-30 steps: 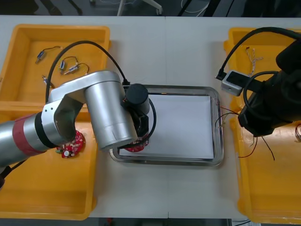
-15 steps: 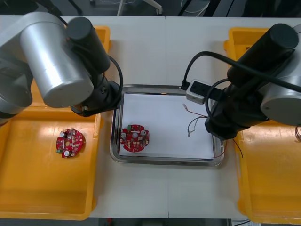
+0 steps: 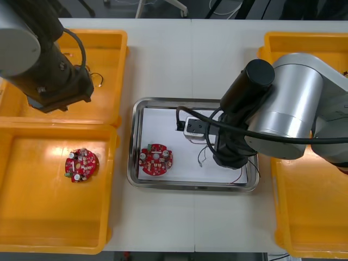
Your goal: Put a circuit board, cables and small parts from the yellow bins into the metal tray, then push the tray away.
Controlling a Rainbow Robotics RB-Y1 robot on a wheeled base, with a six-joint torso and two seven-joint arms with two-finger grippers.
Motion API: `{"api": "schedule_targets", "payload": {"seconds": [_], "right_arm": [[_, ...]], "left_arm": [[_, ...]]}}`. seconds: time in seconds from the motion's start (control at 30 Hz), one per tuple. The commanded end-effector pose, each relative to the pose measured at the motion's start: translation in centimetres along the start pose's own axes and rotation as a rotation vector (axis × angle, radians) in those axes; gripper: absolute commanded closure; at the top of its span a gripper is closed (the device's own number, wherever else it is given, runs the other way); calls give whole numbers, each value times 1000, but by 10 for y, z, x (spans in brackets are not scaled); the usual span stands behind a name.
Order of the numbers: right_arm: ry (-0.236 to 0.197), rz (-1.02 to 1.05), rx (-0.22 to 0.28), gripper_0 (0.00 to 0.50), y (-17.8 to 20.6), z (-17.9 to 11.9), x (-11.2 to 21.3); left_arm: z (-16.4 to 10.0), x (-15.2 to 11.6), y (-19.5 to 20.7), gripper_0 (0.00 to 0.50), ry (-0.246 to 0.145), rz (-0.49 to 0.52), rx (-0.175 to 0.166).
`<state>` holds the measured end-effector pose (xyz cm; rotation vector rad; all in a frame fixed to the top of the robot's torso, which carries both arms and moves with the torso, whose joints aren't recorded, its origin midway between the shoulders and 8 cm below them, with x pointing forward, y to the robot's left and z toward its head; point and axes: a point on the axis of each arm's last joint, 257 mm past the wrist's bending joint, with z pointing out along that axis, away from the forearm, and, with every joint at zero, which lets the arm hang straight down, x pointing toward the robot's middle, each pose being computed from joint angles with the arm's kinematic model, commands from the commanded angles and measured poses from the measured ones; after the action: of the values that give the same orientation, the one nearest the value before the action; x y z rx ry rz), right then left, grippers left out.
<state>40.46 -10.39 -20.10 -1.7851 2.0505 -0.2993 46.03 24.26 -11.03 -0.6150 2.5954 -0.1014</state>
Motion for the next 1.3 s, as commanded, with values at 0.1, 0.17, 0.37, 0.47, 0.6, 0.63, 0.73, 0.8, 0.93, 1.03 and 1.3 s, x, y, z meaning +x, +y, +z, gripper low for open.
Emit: {"api": "schedule_targets", "payload": {"seconds": [0.1,0.17,0.37,0.47,0.6,0.63,0.73,0.8,0.93,1.03,1.3], "right_arm": [[21,-122,26,500,7,25,-8],[20,-123,29,500,7,36,-9],[13,-116,16,500,9,64,-9],[18,-103,-5,500,14,74,-8],[21,-96,-26,500,19,79,-10],[19,-96,-27,500,20,79,-11],[18,-94,-33,500,23,81,-11],[15,-95,-32,500,23,80,-12],[19,-94,-30,412,22,80,-11],[22,-89,-22,74,20,80,-10],[30,-93,0,0,14,79,-7]], "left_arm": [[-20,-62,33,0,-56,9,-31],[-18,-74,41,0,-65,-16,-41],[-9,-104,56,0,-85,-74,-29],[0,-120,63,0,-91,-126,-17],[7,-136,67,0,-118,-158,-3],[9,-140,69,0,-124,-165,-1],[14,-152,73,0,-152,-179,7],[19,-162,75,0,-177,-190,17],[30,-169,77,0,-175,-184,32],[39,-165,82,0,-141,-167,29],[41,-169,77,0,-70,-195,62]]}}
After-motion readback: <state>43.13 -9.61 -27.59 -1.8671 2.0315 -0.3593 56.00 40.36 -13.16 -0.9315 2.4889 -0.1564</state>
